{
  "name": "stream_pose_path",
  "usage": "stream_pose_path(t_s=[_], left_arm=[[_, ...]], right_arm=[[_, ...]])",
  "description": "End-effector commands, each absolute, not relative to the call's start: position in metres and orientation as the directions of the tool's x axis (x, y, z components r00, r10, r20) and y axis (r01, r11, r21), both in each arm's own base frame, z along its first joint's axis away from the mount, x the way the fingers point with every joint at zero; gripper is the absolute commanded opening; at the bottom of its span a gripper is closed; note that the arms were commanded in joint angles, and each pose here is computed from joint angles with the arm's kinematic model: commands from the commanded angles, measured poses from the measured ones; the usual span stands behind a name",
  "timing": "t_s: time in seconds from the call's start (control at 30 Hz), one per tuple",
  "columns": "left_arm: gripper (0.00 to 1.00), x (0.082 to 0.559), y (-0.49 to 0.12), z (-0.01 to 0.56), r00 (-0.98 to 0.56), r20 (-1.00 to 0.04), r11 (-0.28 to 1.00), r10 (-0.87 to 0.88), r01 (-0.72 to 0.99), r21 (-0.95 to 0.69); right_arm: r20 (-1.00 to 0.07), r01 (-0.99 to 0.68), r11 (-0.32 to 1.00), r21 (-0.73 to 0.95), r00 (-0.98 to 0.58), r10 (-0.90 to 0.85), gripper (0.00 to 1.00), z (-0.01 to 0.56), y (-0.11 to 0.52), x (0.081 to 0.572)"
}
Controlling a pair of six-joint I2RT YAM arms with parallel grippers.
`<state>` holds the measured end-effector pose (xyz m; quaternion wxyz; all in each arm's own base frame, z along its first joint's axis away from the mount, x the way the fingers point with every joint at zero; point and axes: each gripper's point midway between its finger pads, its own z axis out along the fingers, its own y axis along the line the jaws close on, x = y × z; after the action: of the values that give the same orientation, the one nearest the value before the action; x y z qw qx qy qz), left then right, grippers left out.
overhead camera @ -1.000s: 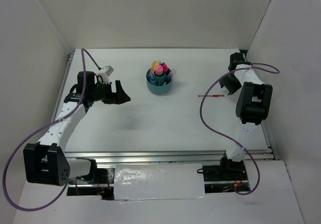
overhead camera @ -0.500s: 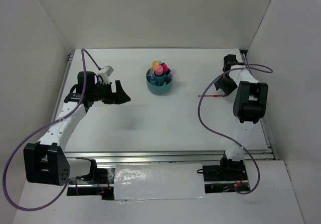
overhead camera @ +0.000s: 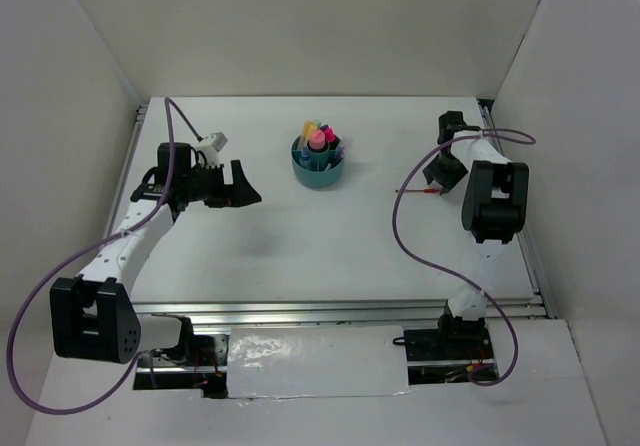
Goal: Sort the stationery into containers
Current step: Grab a piece of stationery with the right arm
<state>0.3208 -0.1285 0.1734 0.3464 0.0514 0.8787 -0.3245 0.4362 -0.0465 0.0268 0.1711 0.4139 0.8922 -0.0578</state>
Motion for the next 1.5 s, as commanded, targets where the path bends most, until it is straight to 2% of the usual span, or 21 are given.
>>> stream_pose_path(t_s=[0.0, 0.17, 0.37, 0.5, 0.53, 0.6, 0.67, 0.7, 0.77, 0.8, 0.87, 0.97, 1.03, 1.07, 1.1, 1.23, 1.27, 1.3, 1.37, 1.4, 1.47], left_arm=[[0.99, 0.330, -0.128, 0.186, -0.733, -0.662, 0.779, -0.156, 0.321, -0.539], [0.99, 0.330, -0.127, 0.184, -0.736, -0.658, 0.780, -0.159, 0.315, -0.541], [0.99, 0.330, -0.127, 0.184, -0.736, -0.658, 0.781, -0.159, 0.314, -0.540], [0.99, 0.331, -0.127, 0.183, -0.738, -0.656, 0.780, -0.160, 0.313, -0.543], [0.99, 0.331, -0.127, 0.182, -0.741, -0.652, 0.779, -0.160, 0.311, -0.544], [0.99, 0.332, -0.127, 0.183, -0.740, -0.653, 0.779, -0.160, 0.312, -0.544], [0.99, 0.332, -0.128, 0.183, -0.742, -0.651, 0.778, -0.160, 0.311, -0.546], [0.99, 0.333, -0.127, 0.183, -0.742, -0.650, 0.779, -0.161, 0.309, -0.546], [0.99, 0.333, -0.127, 0.184, -0.740, -0.653, 0.778, -0.161, 0.312, -0.545], [0.99, 0.332, -0.128, 0.183, -0.742, -0.651, 0.777, -0.159, 0.312, -0.546], [0.99, 0.333, -0.127, 0.183, -0.741, -0.653, 0.781, -0.159, 0.311, -0.542], [0.99, 0.331, -0.126, 0.181, -0.743, -0.651, 0.784, -0.154, 0.309, -0.539], [0.99, 0.330, -0.125, 0.180, -0.744, -0.650, 0.785, -0.154, 0.308, -0.538], [0.99, 0.330, -0.125, 0.179, -0.744, -0.650, 0.786, -0.152, 0.308, -0.536], [0.99, 0.330, -0.125, 0.179, -0.745, -0.650, 0.786, -0.149, 0.310, -0.535], [0.99, 0.329, -0.123, 0.181, -0.740, -0.658, 0.789, -0.139, 0.319, -0.526], [0.99, 0.328, -0.124, 0.183, -0.737, -0.662, 0.788, -0.135, 0.325, -0.523], [0.99, 0.326, -0.124, 0.186, -0.731, -0.669, 0.782, -0.134, 0.336, -0.524], [0.99, 0.324, -0.124, 0.191, -0.717, -0.686, 0.778, -0.127, 0.357, -0.517], [0.99, 0.322, -0.125, 0.195, -0.709, -0.694, 0.773, -0.125, 0.369, -0.516], [0.99, 0.319, -0.124, 0.197, -0.699, -0.704, 0.772, -0.128, 0.375, -0.513]], right_arm=[[-0.376, 0.750, 0.661, 0.010, -0.610, 0.697, 0.54, 0.024, -0.044, 0.435], [-0.383, 0.736, 0.677, -0.004, -0.627, 0.678, 0.52, 0.027, -0.041, 0.436], [-0.373, 0.699, 0.714, -0.048, -0.675, 0.637, 0.40, 0.020, -0.044, 0.440], [-0.343, 0.679, 0.732, -0.061, -0.703, 0.623, 0.22, 0.011, -0.045, 0.434], [-0.337, 0.679, 0.732, -0.062, -0.704, 0.625, 0.14, 0.008, -0.047, 0.433], [-0.325, 0.673, 0.737, -0.064, -0.712, 0.622, 0.08, 0.005, -0.046, 0.429], [-0.323, 0.675, 0.735, -0.064, -0.711, 0.624, 0.15, 0.006, -0.047, 0.428], [-0.325, 0.675, 0.735, -0.056, -0.709, 0.626, 0.22, 0.007, -0.046, 0.429], [-0.322, 0.671, 0.739, -0.055, -0.713, 0.623, 0.29, 0.007, -0.046, 0.430], [-0.332, 0.675, 0.736, -0.051, -0.707, 0.625, 0.36, 0.010, -0.047, 0.434], [-0.338, 0.675, 0.736, -0.054, -0.706, 0.623, 0.40, 0.011, -0.049, 0.436], [-0.347, 0.673, 0.738, -0.044, -0.703, 0.620, 0.38, 0.014, -0.051, 0.443], [-0.326, 0.665, 0.746, -0.036, -0.713, 0.621, 0.28, 0.009, -0.049, 0.443], [-0.320, 0.666, 0.745, -0.034, -0.713, 0.624, 0.11, 0.008, -0.050, 0.442], [-0.324, 0.662, 0.749, -0.023, -0.714, 0.621, 0.01, 0.009, -0.050, 0.443], [-0.321, 0.601, 0.797, 0.064, -0.743, 0.587, 0.00, 0.031, -0.034, 0.451], [-0.330, 0.568, 0.817, 0.102, -0.755, 0.567, 0.00, 0.039, -0.025, 0.452], [-0.418, 0.510, 0.842, 0.178, -0.735, 0.534, 0.00, 0.076, -0.013, 0.465], [-0.499, 0.388, 0.891, 0.235, -0.739, 0.453, 0.00, 0.108, 0.007, 0.467], [-0.604, 0.323, 0.905, 0.276, -0.675, 0.424, 0.00, 0.155, 0.014, 0.473], [-0.678, 0.191, 0.928, 0.319, -0.638, 0.365, 0.00, 0.197, 0.042, 0.470]])
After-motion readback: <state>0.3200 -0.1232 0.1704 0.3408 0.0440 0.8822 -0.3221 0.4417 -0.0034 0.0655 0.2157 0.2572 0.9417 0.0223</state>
